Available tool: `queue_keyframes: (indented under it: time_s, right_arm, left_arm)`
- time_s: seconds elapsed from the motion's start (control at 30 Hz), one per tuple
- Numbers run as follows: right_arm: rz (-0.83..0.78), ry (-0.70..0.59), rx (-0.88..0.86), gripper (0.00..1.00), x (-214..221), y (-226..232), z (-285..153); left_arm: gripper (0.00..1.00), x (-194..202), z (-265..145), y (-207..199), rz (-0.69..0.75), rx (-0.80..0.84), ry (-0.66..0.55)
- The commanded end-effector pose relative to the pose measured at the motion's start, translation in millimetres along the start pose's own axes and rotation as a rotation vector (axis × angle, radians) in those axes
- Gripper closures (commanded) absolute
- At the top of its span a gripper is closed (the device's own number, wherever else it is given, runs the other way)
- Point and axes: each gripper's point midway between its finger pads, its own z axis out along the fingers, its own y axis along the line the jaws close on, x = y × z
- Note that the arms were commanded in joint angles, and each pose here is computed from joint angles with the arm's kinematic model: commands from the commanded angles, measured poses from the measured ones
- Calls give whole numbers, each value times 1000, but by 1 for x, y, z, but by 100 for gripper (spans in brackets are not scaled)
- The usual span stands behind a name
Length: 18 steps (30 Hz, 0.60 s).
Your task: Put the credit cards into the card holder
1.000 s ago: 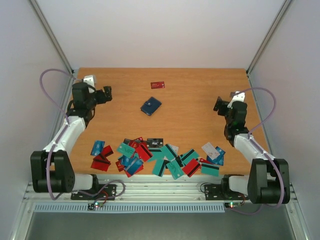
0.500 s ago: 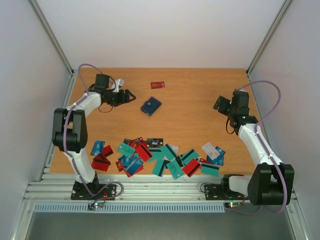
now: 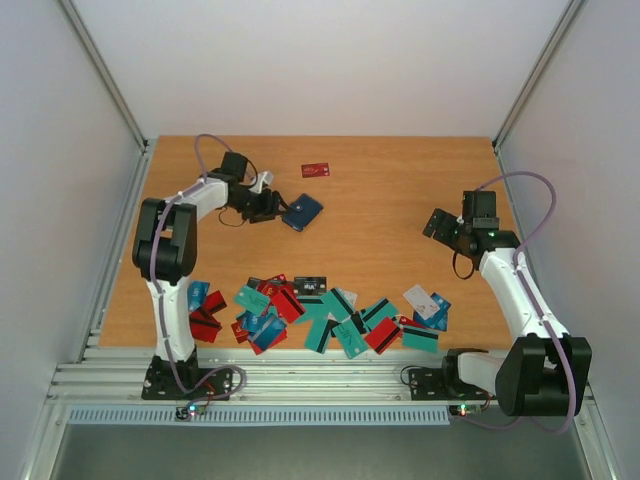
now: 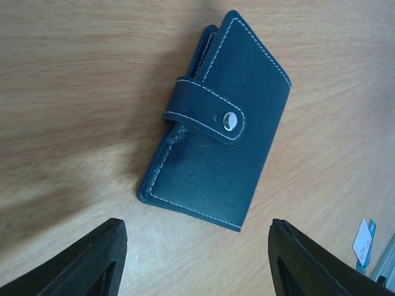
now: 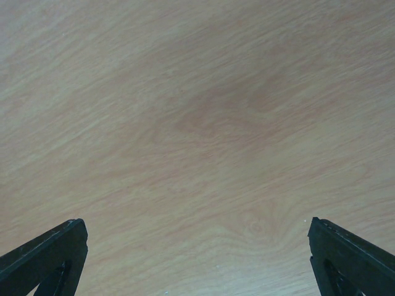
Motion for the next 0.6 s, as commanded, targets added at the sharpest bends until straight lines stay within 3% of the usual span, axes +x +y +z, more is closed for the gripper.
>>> queue_keyframes:
  time_s: [0.0, 0.57]
  right_arm:
    - [-12, 1, -25, 1, -5, 9, -15]
    - [-36, 27, -28, 2, 0, 9, -17]
  left_arm:
    - [36, -1, 14, -1, -13, 3, 31]
    - [51, 2, 46, 27, -79, -122, 57]
